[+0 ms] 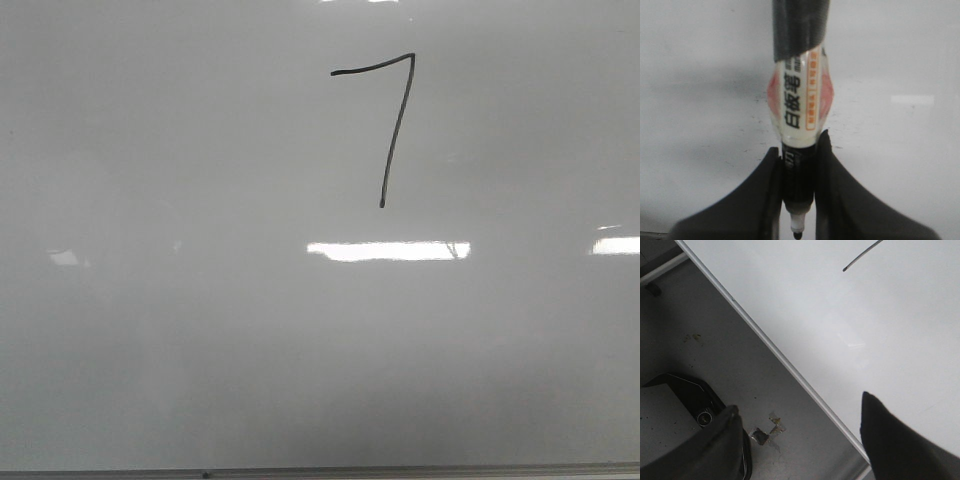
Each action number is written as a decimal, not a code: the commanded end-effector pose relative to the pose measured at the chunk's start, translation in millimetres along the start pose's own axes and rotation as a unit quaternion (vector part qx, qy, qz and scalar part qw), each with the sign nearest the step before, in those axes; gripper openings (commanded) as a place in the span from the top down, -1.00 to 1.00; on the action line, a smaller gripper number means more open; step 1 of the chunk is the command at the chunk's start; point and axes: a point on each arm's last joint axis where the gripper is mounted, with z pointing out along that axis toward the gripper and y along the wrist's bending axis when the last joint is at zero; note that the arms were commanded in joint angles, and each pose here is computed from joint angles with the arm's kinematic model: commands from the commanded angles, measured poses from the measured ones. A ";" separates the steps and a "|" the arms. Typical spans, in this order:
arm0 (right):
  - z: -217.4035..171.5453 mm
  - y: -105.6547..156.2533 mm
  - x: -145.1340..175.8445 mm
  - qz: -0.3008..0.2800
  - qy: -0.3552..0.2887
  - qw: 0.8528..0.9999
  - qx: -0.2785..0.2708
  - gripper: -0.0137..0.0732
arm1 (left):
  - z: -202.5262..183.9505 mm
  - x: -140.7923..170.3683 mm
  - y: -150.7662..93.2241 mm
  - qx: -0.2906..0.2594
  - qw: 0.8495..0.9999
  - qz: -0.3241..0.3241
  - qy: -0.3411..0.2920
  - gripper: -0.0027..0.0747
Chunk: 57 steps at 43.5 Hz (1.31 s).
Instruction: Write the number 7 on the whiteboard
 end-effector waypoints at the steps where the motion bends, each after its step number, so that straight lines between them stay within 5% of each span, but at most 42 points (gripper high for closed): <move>1: -10.6 -3.3 -9.3 0.001 -0.044 0.999 0.020 -0.52 | -12.9 -12.5 3.9 0.010 0.996 -0.033 -0.078 0.83; 19: -10.4 -3.7 -10.2 0.001 -0.048 0.999 0.021 -0.52 | 3.6 -7.7 0.8 0.023 0.993 -0.044 -0.106 0.83; 38: -10.5 -3.9 -10.7 0.001 -0.051 0.998 0.022 -0.52 | 58.3 -4.4 -5.3 0.024 0.997 -0.033 -0.060 0.79; 57: -10.6 -4.2 -11.7 0.002 -0.057 0.998 0.024 -0.52 | 60.0 -5.1 -4.0 0.015 0.998 -0.015 -0.064 -0.17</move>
